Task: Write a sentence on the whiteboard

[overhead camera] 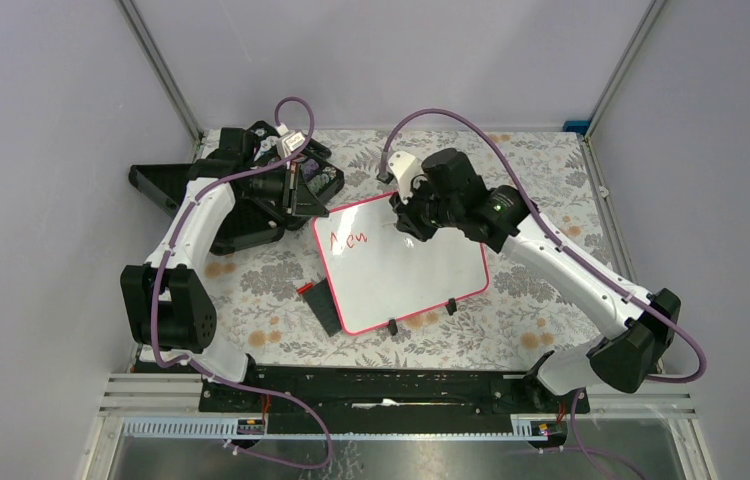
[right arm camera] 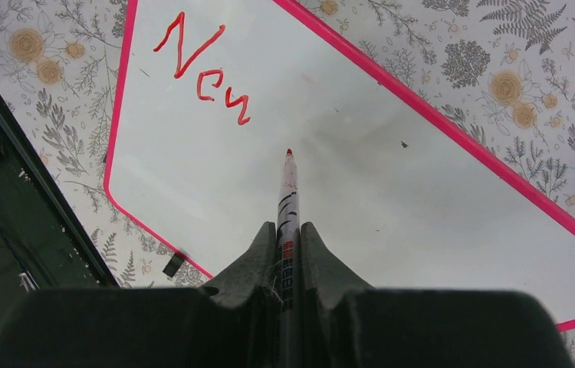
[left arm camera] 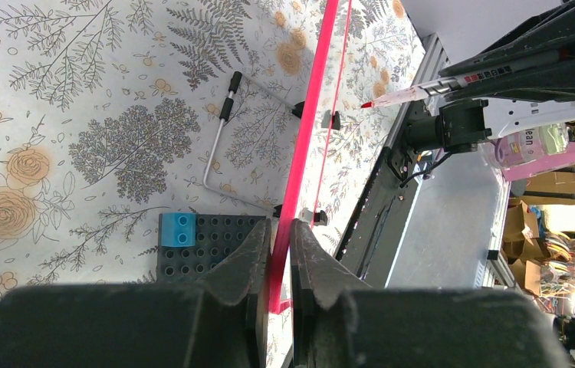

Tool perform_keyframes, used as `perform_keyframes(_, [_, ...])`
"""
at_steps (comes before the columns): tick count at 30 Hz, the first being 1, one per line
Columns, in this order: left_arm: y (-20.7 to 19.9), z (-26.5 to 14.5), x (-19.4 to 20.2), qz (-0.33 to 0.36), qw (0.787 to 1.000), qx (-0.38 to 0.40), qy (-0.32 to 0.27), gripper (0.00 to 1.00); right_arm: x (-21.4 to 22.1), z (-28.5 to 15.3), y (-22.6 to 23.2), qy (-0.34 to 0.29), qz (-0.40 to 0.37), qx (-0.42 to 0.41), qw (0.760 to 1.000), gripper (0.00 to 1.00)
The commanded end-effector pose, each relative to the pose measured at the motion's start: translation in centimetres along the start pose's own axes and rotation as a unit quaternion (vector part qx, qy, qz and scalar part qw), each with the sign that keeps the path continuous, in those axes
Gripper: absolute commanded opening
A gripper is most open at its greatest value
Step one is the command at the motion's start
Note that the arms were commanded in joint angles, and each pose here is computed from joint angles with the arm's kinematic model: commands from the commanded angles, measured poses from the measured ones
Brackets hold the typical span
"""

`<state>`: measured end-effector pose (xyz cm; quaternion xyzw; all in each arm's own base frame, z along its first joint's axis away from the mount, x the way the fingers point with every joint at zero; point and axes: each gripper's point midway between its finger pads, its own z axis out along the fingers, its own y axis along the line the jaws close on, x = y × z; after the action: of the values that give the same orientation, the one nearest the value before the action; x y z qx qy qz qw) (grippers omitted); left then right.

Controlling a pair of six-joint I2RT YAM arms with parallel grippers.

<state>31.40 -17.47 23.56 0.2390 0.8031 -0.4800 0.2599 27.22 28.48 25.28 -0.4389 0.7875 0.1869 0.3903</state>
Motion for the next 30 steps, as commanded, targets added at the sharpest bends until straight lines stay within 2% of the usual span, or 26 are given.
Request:
perform_keyframes(1, [0.0,0.2,0.2,0.022,1.0,-0.017,0.004,0.0,-1.1,0.5,-0.1,-0.021,0.004,0.0,1.0,0.0])
perform_keyframes(30, [0.0,0.3,0.3,0.023,1.0,-0.017,0.006,0.0,0.1,2.4,-1.4,0.01,0.001,0.024,1.0,0.0])
